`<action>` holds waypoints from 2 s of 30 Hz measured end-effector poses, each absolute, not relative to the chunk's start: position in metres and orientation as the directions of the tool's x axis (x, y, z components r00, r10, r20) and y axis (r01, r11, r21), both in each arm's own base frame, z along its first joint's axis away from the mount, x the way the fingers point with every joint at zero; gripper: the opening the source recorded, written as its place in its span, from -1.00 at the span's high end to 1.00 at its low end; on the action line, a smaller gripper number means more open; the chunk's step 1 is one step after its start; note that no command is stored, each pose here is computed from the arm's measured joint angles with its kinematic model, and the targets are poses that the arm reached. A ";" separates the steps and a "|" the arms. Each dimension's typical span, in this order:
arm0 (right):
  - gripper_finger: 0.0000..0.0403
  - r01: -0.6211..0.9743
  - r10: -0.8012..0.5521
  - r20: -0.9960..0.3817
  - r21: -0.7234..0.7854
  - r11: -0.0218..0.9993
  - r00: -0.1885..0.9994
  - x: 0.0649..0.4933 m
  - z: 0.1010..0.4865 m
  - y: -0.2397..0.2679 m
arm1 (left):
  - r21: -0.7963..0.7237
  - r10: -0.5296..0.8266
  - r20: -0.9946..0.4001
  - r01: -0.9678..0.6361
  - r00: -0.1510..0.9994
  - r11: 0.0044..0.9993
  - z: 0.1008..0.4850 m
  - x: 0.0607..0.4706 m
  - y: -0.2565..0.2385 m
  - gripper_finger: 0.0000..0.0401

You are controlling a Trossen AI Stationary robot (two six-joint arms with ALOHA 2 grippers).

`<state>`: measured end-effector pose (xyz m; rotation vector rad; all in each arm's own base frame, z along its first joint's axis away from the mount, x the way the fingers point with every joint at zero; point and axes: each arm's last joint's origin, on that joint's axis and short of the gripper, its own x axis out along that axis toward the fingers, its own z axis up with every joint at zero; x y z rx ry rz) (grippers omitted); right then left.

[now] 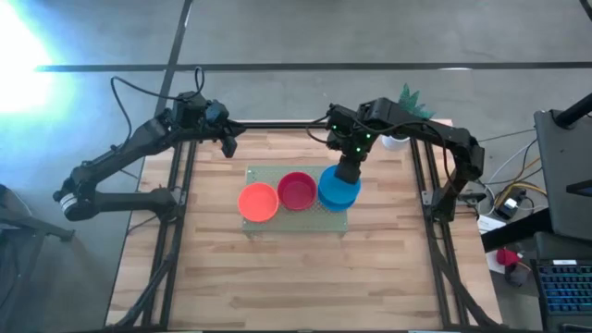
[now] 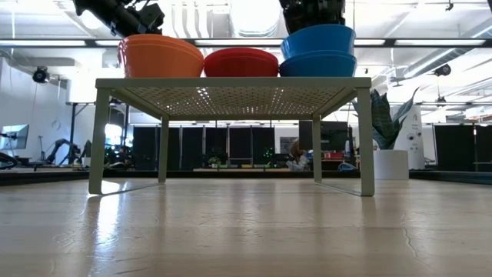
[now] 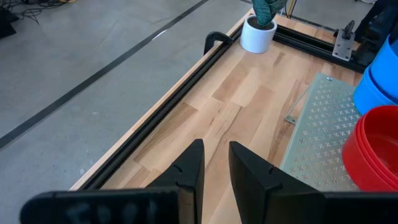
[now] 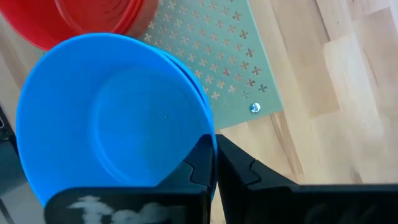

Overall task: Pick & Place Mini bowls
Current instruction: Stack the blue bowl on top of the other blue bowls on the shelf

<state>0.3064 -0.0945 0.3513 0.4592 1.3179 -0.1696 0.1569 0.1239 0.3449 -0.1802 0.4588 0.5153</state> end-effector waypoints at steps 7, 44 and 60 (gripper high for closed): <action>0.96 0.368 0.137 -0.956 0.229 0.901 0.258 0.307 0.352 -0.093 | -0.054 0.433 -0.465 -0.513 0.772 0.856 0.345 0.157 0.124 0.67; 0.93 0.329 0.051 -0.930 0.180 0.927 0.364 0.314 0.375 -0.085 | -0.055 0.433 -0.466 -0.513 0.772 0.856 0.345 0.157 0.124 0.67; 0.96 0.323 0.075 -0.948 0.179 0.929 0.310 0.318 0.352 -0.084 | -0.055 0.433 -0.466 -0.514 0.772 0.856 0.345 0.157 0.124 0.67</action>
